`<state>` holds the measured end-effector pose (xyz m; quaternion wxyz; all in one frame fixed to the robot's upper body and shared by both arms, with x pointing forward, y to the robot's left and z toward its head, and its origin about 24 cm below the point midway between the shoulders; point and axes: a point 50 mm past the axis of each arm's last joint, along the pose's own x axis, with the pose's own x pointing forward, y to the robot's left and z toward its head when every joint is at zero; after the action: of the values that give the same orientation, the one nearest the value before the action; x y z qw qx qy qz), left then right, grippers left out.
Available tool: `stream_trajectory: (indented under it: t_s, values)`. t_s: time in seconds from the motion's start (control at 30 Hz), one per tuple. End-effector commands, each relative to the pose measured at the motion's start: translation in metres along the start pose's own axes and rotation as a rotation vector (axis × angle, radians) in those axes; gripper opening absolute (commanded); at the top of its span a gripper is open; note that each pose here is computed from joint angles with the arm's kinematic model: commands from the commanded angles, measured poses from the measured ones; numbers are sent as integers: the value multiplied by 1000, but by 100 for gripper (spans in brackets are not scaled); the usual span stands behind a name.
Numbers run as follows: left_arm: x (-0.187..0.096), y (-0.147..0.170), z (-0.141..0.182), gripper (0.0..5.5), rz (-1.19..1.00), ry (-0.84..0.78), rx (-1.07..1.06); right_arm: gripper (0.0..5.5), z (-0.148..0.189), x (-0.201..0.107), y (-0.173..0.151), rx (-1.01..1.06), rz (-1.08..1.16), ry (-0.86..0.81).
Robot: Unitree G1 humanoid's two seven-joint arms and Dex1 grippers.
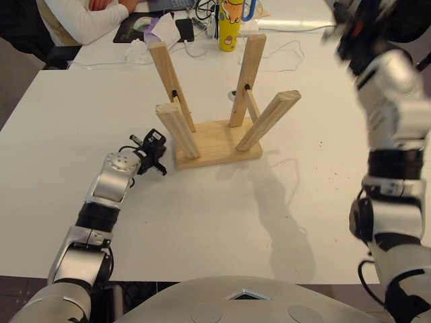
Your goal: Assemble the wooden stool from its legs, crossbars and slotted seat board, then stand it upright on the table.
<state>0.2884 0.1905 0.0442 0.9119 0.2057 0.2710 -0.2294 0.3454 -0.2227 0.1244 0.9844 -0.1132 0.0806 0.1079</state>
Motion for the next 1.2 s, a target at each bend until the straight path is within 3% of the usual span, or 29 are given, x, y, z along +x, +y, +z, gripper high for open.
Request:
stream_trajectory:
  t_s: [0.03, 0.3, 0.6, 0.77, 1.0, 1.2]
  values:
    - [-11, -27, -22, 0, -52, 96, -63, 3, -89, -18, 31, -41, 141, 258]
    - [-13, -58, -22, 0, -77, 129, -147, 3, -102, -29, 84, -3, 371, 253]
    - [-14, -76, -10, 0, -126, 63, -210, 3, -91, -35, 97, -17, 491, 208]
    - [-17, -73, 13, 0, -138, -36, -205, 3, -64, -40, 108, 11, 571, 99]
    - [-46, -47, 63, 0, -101, -205, -113, 3, 14, -52, 104, 35, 613, -147]
    - [-70, -24, 98, 0, -27, -317, -66, 3, 35, -55, 95, -13, 593, -182]
